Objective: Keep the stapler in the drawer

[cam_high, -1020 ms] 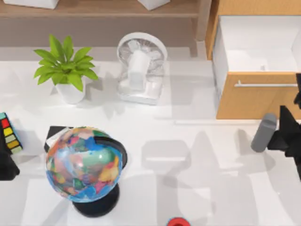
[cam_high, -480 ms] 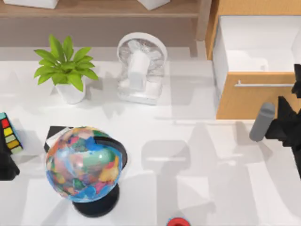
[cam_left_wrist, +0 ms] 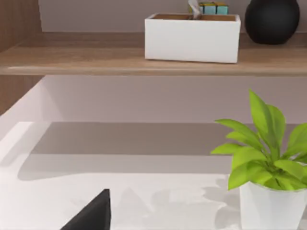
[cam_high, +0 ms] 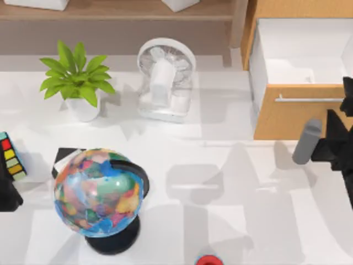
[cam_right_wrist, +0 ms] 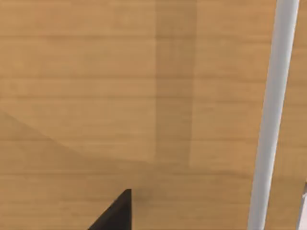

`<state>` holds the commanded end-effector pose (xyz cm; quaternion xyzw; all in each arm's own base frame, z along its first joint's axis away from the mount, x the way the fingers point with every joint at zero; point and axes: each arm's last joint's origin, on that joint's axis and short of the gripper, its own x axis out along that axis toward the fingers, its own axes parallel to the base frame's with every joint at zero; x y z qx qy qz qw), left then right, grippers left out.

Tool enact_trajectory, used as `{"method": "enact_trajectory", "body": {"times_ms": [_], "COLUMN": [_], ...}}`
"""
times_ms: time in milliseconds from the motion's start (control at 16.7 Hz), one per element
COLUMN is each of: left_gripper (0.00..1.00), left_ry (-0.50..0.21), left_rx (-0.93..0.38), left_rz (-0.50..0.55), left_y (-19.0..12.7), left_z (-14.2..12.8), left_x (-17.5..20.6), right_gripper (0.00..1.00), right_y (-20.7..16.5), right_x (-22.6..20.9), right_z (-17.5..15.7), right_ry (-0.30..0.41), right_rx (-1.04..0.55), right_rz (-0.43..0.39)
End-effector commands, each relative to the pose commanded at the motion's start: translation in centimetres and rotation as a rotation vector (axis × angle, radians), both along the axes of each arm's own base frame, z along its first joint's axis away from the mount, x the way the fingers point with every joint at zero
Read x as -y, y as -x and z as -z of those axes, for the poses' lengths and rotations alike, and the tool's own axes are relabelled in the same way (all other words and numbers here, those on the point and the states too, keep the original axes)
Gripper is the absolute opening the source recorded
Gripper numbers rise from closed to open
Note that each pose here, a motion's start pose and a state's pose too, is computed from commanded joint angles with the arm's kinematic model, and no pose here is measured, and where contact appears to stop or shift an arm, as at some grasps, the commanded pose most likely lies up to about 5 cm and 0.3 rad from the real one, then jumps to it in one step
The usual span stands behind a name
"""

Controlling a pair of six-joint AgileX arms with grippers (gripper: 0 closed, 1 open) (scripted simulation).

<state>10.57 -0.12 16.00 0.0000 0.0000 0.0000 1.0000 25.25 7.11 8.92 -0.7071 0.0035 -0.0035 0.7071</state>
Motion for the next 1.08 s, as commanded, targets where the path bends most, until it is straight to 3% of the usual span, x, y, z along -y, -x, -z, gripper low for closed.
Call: {"method": "enact_trajectory", "body": {"times_ms": [540, 1080], "left_gripper": [1.0, 1.0], "left_ry": [0.0, 0.0], "left_rx": [0.0, 0.0], "left_rz": [0.0, 0.0], "left_y": [0.0, 0.0], "left_z": [0.0, 0.0], "left_x": [0.0, 0.0], "right_gripper": [0.02, 0.0], "right_y": [0.0, 0.04], "right_x": [0.0, -0.02], "right_z": [0.0, 0.1], "right_ry": [0.0, -0.001], "right_rx": [0.0, -0.006], "right_rz": [0.0, -0.001]}}
